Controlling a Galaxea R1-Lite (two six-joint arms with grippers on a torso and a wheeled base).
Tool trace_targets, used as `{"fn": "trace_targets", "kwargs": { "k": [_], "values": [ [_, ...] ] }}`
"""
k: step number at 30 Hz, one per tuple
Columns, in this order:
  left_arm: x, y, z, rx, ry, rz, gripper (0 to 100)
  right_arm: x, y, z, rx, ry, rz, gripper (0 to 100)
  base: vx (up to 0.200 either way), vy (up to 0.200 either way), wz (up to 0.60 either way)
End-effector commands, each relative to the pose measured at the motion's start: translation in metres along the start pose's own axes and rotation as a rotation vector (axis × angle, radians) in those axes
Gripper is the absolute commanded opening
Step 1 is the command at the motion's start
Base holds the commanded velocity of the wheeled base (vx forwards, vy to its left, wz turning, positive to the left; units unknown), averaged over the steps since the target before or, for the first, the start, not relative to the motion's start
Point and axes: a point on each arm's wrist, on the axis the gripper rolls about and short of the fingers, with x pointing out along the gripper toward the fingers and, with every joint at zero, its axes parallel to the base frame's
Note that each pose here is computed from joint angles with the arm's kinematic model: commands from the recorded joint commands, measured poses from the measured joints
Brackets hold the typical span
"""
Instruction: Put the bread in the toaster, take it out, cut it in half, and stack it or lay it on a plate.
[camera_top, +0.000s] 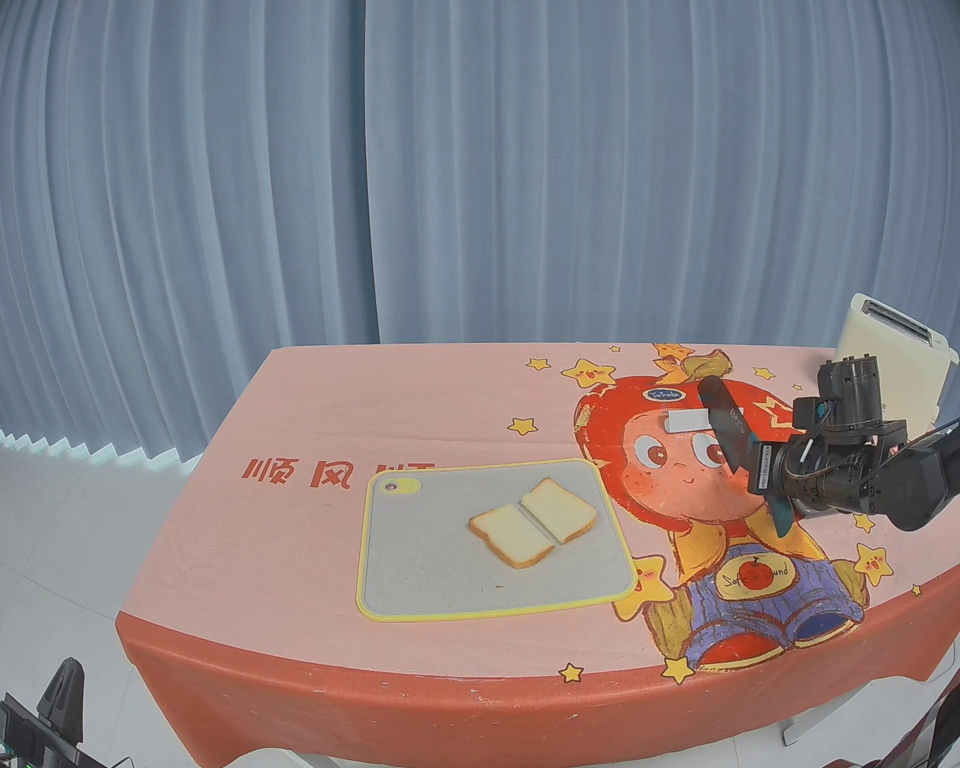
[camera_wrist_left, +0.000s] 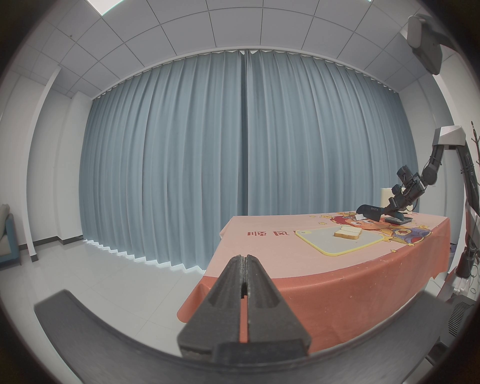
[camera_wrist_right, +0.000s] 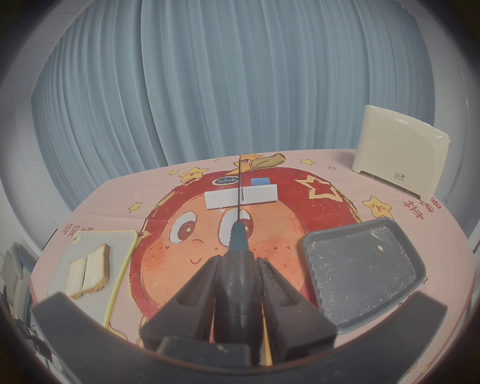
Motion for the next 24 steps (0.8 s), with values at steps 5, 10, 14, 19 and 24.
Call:
{"fn": "trace_targets", "kwargs": {
  "k": [5,10,14,19,24],
  "values": [
    [0.0,0.0,-0.0052,0.0,0.001,0.0,0,0.0015,0.0002,-0.0016,-0.003,0.007,-0.001,0,0.0,0.0,0.0],
    [0.0,0.0,-0.0052,0.0,0.001,0.0,0,0.0015,0.0002,-0.0016,-0.003,0.007,-0.001,0,0.0,0.0,0.0],
    [0.0,0.0,-0.0052,0.0,0.001,0.0,0,0.0015,0.0002,-0.0016,-0.005,0.007,-0.001,0,0.0,0.0,0.0],
    [0.0,0.0,-0.0052,0.0,0.001,0.0,0,0.0014,0.0004,-0.0026,-0.008,0.01,-0.001,0,0.0,0.0,0.0],
    [0.0,0.0,-0.0052,0.0,0.001,0.0,0,0.0009,0.0007,-0.003,-0.009,0.011,-0.001,0,0.0,0.0,0.0]
  ]
}}
